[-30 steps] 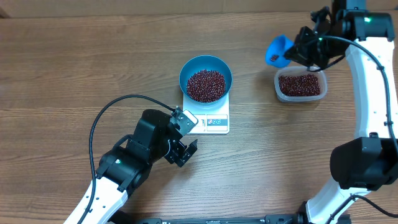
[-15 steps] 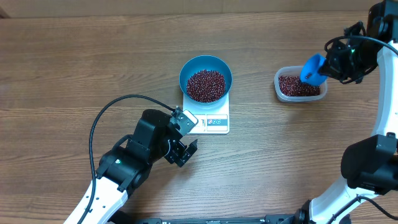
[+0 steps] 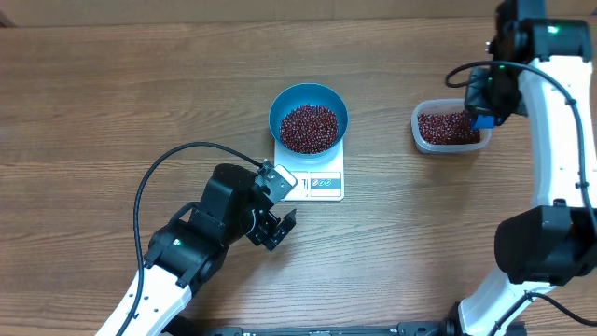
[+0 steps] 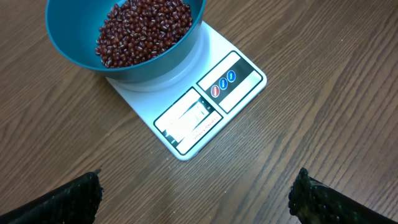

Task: Scoop item into bowl and weigh 150g on scale
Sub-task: 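Lower the blue scoop into the bean tub with the right gripper, then lift the bean-filled scoop out of the tub with the right gripper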

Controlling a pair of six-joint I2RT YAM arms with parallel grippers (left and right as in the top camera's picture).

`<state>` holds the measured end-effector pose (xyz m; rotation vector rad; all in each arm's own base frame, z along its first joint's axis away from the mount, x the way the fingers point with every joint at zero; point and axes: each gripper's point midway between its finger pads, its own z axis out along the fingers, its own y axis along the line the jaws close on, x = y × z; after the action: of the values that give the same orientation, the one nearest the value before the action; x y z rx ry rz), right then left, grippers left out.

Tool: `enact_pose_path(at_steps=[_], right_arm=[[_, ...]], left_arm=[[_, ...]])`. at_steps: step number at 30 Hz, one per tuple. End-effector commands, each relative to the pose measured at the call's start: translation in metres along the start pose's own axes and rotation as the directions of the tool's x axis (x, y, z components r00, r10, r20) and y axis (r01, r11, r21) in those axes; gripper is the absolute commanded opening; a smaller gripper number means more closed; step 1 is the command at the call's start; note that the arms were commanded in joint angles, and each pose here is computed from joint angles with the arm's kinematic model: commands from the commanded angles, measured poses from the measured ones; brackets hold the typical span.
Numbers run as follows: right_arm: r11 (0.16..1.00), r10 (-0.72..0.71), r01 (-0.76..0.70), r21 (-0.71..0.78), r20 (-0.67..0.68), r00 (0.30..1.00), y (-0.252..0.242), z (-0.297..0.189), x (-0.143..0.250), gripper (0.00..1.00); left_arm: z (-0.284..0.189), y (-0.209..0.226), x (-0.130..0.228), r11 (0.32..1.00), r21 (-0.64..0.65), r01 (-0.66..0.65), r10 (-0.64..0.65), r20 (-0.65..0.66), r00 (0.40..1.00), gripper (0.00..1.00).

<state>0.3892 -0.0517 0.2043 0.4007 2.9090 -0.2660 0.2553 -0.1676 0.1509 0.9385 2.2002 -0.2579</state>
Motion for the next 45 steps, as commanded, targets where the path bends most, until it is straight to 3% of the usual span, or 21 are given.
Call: enact_pose_path(at_steps=[1,17,20,22,26,29,35,45], right_arm=[[0.987,0.053,-0.07,0.145,0.121,0.991,-0.017,-0.027,-0.009,0.04],[0.986,0.104,-0.122,0.116,0.146,0.984,0.002,-0.031,-0.009,0.04],[0.994,0.092,-0.085,-0.068,0.101,0.991,0.035,-0.029,-0.006,0.04],[0.964,0.027,-0.005,-0.266,0.078,0.997,0.072,-0.035,-0.005,0.04],[0.807,-0.088,0.145,-0.572,0.126,0.988,0.128,-0.062,-0.005,0.04],[0.686,-0.158,0.253,-0.683,0.2,0.967,0.158,-0.083,-0.003,0.04],[0.615,-0.289,0.417,-0.669,0.302,0.909,0.2,-0.097,0.016,0.04],[0.759,-0.419,0.541,-0.362,0.363,0.832,0.233,-0.087,0.039,0.04]], left_arm=[[0.001,-0.001,0.001,1.0,0.014,0.001,-0.001,-0.001,1.0,1.0],[0.001,-0.001,0.001,1.0,0.014,0.001,-0.001,-0.001,1.0,1.0],[0.001,-0.001,0.001,1.0,0.014,0.001,-0.001,-0.001,1.0,1.0],[0.001,-0.001,0.001,1.0,0.014,0.001,-0.001,-0.001,1.0,1.0],[0.001,-0.001,0.001,1.0,0.014,0.001,-0.001,-0.001,1.0,1.0],[0.001,-0.001,0.001,1.0,0.014,0.001,-0.001,-0.001,1.0,1.0],[0.001,-0.001,0.001,1.0,0.014,0.001,-0.001,-0.001,1.0,1.0],[0.001,-0.001,0.001,1.0,0.014,0.001,-0.001,-0.001,1.0,1.0]])
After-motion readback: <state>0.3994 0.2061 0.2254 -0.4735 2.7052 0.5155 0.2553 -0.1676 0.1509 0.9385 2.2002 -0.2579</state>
